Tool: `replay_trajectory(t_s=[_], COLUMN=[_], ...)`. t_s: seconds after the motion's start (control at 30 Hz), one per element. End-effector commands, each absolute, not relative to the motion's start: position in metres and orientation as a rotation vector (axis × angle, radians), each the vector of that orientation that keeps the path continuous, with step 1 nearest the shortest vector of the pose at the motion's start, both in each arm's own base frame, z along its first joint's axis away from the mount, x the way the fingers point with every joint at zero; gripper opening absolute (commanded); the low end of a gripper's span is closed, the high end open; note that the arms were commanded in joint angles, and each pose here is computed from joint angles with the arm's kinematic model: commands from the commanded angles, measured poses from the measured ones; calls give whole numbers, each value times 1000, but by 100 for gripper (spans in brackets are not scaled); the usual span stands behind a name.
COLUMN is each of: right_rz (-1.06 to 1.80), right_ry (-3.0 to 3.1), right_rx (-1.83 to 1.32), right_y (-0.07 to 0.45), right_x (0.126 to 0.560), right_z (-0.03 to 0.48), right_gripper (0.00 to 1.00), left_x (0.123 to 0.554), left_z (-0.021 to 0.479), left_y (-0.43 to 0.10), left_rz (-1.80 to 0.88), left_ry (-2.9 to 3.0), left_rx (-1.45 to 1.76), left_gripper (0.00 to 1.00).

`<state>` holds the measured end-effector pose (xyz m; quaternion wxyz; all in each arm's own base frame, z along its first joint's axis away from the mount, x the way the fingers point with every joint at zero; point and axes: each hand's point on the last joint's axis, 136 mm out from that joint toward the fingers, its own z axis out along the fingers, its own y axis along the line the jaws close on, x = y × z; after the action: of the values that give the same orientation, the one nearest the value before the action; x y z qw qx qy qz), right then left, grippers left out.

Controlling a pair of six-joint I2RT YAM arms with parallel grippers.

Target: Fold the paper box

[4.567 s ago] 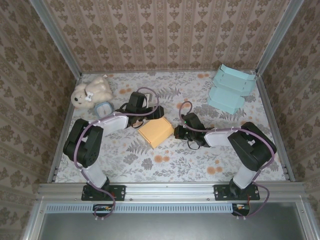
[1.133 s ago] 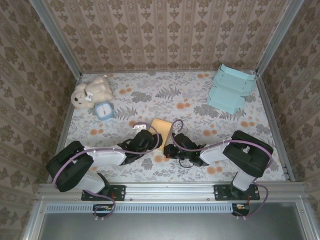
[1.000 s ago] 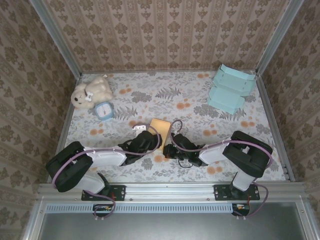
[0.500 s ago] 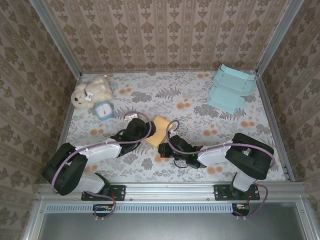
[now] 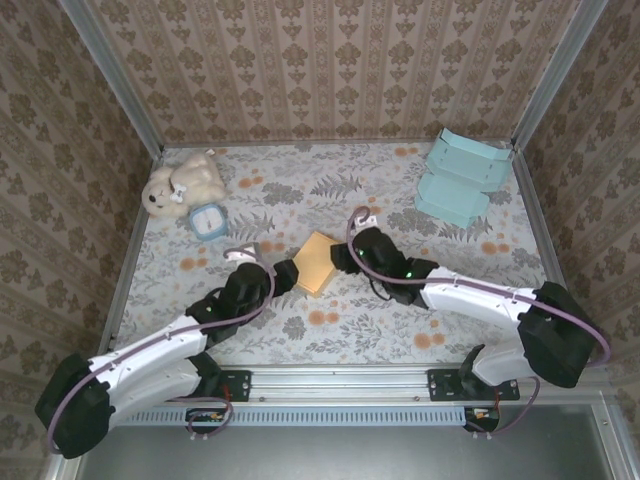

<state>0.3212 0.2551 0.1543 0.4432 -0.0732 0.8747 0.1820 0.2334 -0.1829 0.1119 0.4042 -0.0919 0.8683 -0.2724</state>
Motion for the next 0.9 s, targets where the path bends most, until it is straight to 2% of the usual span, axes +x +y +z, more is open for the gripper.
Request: replay_trajectory(t_s=[0.0, 0.2, 0.43, 0.87], right_rz=[401, 517, 677, 740], right_ry=[2245, 2270, 2287, 2358], right_rx=[-323, -418, -486, -515], right_y=[250, 268, 283, 293], right_x=[336, 367, 383, 395], right_z=[134, 117, 99, 61], right_gripper=[58, 62, 67, 64], left_x=[226, 223, 225, 238], left_z=[100, 93, 80, 65], left_y=[-180, -197, -209, -231], left_rz=[-679, -752, -807, -794], left_ry=[2216, 2227, 2242, 2267], left_rx=[-287, -334, -453, -496], left_gripper=[87, 86, 86, 83])
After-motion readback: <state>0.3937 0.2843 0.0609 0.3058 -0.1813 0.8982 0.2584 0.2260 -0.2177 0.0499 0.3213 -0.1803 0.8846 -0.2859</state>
